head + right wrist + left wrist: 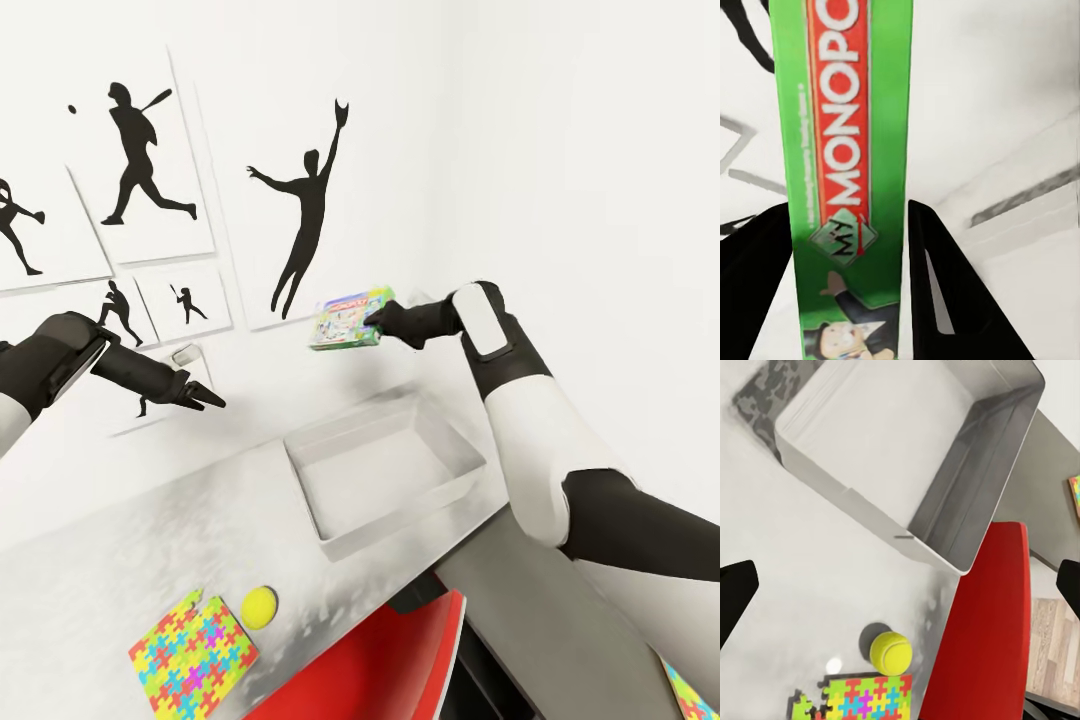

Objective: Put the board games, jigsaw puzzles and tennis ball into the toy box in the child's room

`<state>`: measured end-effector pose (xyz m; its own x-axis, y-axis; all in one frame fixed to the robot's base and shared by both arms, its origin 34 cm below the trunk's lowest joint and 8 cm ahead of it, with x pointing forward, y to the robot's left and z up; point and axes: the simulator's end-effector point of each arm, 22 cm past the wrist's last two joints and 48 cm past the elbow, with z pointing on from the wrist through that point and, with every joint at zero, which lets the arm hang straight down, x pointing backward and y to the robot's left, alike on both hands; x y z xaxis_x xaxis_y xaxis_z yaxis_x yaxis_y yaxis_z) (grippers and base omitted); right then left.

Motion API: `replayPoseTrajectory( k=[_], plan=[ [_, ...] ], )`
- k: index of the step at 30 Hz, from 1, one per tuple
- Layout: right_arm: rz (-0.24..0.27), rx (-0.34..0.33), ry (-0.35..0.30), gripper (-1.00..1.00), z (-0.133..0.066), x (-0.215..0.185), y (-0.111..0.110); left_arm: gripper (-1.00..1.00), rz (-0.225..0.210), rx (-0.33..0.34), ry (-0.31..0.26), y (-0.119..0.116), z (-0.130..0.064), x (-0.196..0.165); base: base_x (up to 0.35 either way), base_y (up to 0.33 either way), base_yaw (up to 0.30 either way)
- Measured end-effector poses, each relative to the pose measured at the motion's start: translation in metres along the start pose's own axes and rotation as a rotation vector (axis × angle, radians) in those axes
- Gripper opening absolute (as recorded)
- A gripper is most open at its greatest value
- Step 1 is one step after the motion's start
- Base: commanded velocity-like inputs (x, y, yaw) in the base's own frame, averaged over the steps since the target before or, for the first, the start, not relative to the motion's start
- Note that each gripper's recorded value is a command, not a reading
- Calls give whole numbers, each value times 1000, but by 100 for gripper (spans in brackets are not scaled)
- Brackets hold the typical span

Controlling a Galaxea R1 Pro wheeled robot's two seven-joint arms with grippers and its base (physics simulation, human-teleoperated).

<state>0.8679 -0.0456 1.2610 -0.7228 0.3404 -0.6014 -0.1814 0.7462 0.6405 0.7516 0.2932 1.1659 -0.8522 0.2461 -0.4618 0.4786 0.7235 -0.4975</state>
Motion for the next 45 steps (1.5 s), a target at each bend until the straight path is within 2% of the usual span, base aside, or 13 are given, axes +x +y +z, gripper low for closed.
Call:
replayPoseTrajectory(
  k=[1, 4, 7, 12, 17, 20, 26, 30, 35, 40, 43, 45],
  plan=[
    [72, -5, -10, -100, 5, -1, -12, 100, 0, 1, -1, 0, 0, 0, 0, 0, 0],
    [210, 23, 13, -100, 25, 19, -45, 100, 0, 1, -3, 0, 0, -1, 0, 0, 0],
    [285, 73, 16, -100, 34, 31, -79, 100, -1, 1, -3, 0, -1, -1, 0, 0, 0],
    [326, 90, -1, -100, 34, 31, -96, 100, 0, 0, -3, 0, -1, 0, 0, 0, 0],
    [335, 109, -9, -100, 32, 29, -108, 100, 1, 0, -3, 0, -1, 0, 0, 0, 0],
    [350, 140, -33, -100, 26, 23, -129, 100, 0, 2, -3, 0, -1, 0, 0, 0, 0],
    [386, 185, -16, -100, 30, 38, -150, 100, -5, 10, -7, -2, -1, -1, 0, 0, 0],
    [414, 182, -16, -100, 31, 40, -151, 100, -10, 16, -15, -3, -3, -2, 0, 0, 0],
    [483, 199, -14, -100, 28, 42, -160, 100, -18, 27, -47, -3, -11, -8, 0, 0, 0],
    [535, 186, -24, -100, 27, 40, -160, 100, -21, 39, -77, -5, -17, -14, 0, 0, 0],
    [576, 170, -30, -100, 26, 38, -160, 100, -23, 54, -110, -8, -24, -21, 0, 0, 0],
    [599, 160, -31, -100, 27, 39, -159, 100, -27, 73, -152, -11, -32, -30, 0, 0, 0]
  ],
)
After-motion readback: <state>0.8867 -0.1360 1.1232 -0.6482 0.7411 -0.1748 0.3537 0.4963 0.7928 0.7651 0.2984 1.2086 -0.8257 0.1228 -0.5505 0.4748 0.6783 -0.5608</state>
